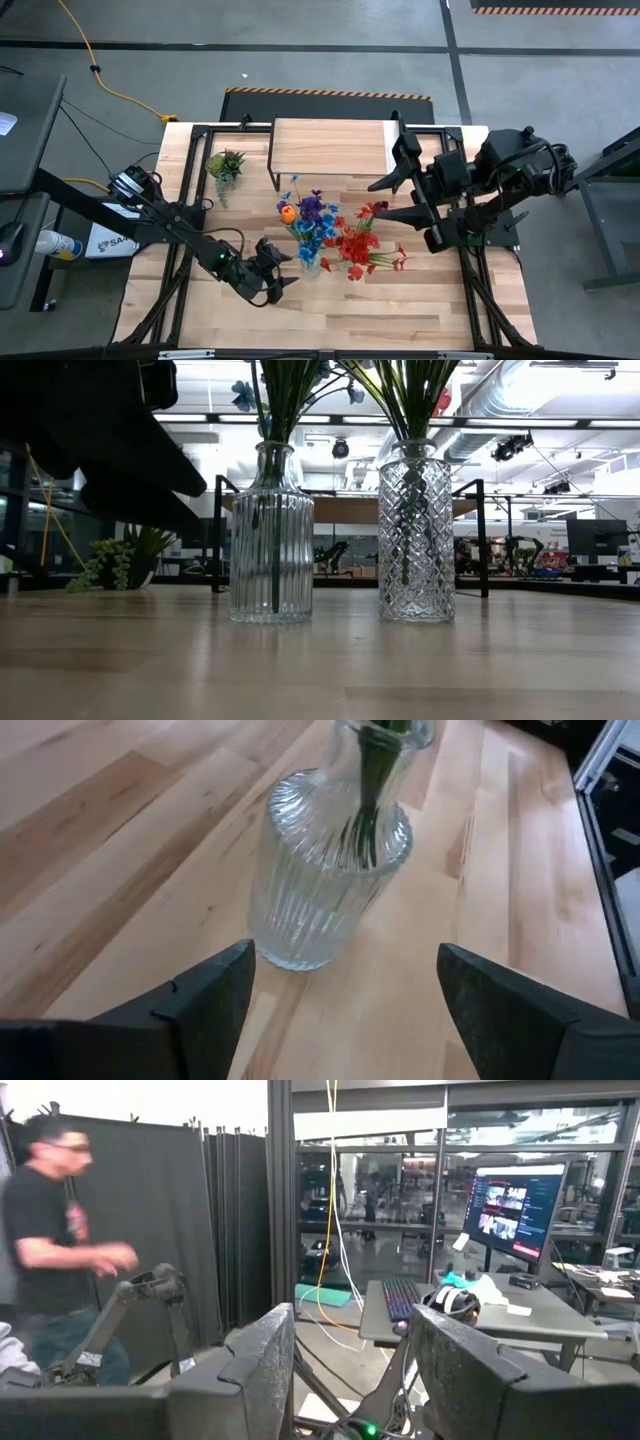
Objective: Pick and place flowers into a vace then onto a shelf
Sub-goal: Put the left transparent vase with flowers on the shelf
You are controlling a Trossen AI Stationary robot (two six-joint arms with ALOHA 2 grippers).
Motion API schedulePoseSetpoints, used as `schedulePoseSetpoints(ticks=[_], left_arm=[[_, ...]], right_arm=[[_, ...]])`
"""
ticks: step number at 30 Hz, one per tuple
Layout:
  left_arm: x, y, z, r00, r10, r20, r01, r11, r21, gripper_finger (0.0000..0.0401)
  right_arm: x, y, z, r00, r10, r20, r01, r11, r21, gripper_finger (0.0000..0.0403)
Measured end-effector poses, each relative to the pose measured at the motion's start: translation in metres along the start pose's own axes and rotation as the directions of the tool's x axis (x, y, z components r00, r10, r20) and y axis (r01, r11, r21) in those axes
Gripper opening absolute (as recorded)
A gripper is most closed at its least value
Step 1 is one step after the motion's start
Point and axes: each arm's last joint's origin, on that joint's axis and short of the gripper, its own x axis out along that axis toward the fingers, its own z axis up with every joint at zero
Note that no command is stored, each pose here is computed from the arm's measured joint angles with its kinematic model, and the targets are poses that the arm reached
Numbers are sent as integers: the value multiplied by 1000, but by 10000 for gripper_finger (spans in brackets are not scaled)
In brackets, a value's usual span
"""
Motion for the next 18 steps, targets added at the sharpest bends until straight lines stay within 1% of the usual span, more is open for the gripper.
schedulePoseSetpoints(ticks=[7,11,18], left_arm=[[0,1,0,1000,9,-1,-9,999,33,344],[0,1,0,1000,9,1,-10,999,36,344],[0,2,1,998,40,39,-41,999,28,344]], right_arm=[[0,0,-2,1000,-9,-16,9,1000,-1,193],[0,0,-2,1000,-10,-23,10,1000,-2,193],[0,0,-2,1000,-10,-24,10,1000,-2,193]])
